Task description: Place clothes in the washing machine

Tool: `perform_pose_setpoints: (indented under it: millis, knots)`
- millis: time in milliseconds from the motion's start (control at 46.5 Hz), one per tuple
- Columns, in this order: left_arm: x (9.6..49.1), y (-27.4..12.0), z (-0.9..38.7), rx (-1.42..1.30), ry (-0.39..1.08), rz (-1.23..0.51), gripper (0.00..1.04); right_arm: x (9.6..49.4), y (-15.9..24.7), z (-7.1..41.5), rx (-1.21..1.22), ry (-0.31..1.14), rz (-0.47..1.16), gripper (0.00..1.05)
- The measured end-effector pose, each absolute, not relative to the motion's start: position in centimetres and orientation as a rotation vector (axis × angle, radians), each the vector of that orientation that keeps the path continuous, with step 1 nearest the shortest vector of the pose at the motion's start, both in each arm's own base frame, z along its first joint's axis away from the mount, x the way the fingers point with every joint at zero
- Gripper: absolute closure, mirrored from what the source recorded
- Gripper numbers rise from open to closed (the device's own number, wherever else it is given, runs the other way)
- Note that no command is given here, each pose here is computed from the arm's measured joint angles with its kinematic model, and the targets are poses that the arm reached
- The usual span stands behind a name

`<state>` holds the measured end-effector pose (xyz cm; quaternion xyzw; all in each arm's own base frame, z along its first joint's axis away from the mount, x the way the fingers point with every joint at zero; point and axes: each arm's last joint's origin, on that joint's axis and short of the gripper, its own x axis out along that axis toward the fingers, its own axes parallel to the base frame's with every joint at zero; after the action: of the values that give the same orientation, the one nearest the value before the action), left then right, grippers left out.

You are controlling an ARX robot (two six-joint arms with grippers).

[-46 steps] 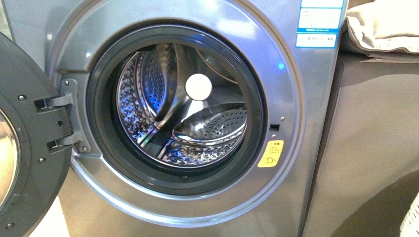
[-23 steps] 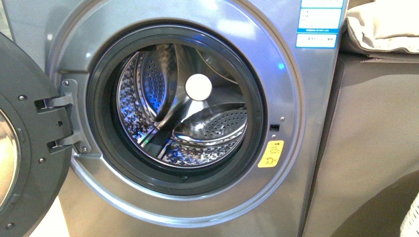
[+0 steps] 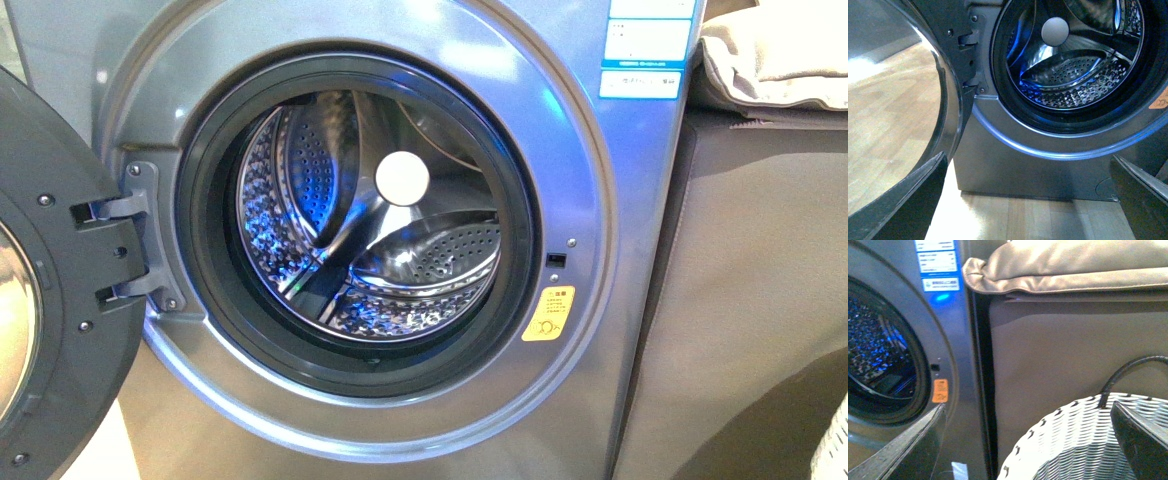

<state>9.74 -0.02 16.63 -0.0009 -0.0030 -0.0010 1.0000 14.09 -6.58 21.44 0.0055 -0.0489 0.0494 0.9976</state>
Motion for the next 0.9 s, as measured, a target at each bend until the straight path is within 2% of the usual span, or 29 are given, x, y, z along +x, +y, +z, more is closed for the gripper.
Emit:
perform_pose_setpoints:
  millis: [215, 387, 538, 688, 903]
  knots:
    - [9.7, 0.0, 16.6, -0.002, -0.006, -0.002, 0.06, 17.9, -11.4, 20.5, 0.055, -0.026, -0.023, 0.07]
    - [9.7, 0.0, 16.6, -0.002, -0.006, -0.002, 0.06, 20.9, -15.0, 13.9, 0.137, 0.151, -0.133, 0.07]
    - [9.7, 0.0, 16.6, -0.002, -0.006, -0.002, 0.06, 24.0, -17.6, 5.1, 0.206, 0.362, -0.243, 0.07]
    - [9.7, 0.0, 16.6, -0.002, -0.006, -0.002, 0.06, 26.0, -18.1, -0.8, 0.252, 0.499, -0.269, 0.07]
    - [9.7, 0.0, 16.6, -0.002, -0.006, -0.002, 0.06, 28.1, -17.6, -6.2, 0.277, 0.608, -0.270, 0.07]
